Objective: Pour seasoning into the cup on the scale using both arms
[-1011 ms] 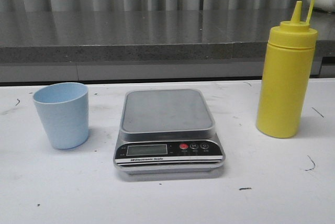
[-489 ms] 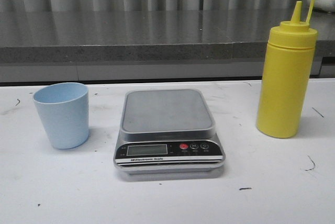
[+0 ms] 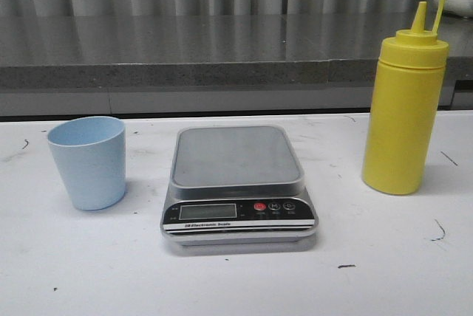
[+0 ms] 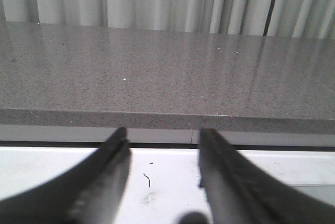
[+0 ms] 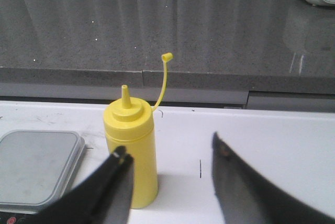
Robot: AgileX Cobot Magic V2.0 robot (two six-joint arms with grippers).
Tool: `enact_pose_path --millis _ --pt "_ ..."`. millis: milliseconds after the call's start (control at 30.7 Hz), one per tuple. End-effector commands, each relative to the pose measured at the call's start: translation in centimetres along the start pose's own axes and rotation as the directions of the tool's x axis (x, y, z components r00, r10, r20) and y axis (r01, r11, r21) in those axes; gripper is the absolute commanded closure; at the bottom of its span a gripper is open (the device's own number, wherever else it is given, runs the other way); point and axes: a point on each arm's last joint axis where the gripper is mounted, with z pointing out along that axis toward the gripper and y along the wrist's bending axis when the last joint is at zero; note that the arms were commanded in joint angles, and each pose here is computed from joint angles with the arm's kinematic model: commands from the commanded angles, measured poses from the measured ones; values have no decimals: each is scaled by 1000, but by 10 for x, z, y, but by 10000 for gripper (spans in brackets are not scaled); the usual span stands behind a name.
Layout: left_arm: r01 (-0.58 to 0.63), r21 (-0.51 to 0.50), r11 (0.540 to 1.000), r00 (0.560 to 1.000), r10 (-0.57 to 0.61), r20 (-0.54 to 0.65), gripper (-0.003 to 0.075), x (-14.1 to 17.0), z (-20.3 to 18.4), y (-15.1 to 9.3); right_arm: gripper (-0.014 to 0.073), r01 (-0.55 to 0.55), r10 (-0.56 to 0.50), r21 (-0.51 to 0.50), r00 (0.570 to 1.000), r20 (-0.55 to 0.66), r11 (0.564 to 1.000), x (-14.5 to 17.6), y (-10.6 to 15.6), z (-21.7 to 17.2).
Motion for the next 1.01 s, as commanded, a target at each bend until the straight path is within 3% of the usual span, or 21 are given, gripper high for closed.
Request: enact_pose_path --millis 0,33,228,359,489,620,750,978 --pt "17 2 1000 995 -18 99 34 -15 0 0 17 8 -9 11 995 101 1000 -18 0 -1" --pt "19 3 1000 995 -19 99 15 -15 0 -1 0 8 -9 11 995 101 1000 -18 0 -1" --pt "-43 2 999 996 43 78 95 -21 9 -1 -3 8 -9 11 995 101 1000 -18 0 -1" --pt "-58 79 995 996 63 -66 104 -26 42 -12 -3 8 -9 11 995 101 1000 -18 0 -1" --pt "-104 231 967 959 159 -233 104 -23 82 -40 -3 8 -9 11 995 101 1000 -18 0 -1" --pt "-117 360 926 887 260 -381 104 -14 121 -77 -3 8 -9 11 995 101 1000 -18 0 -1" --pt "-159 446 881 770 393 -502 104 0 154 -108 -3 8 -9 11 995 100 1000 -18 0 -1" --pt "-161 504 849 607 487 -628 108 26 198 -141 -3 8 -9 11 995 100 1000 -18 0 -1"
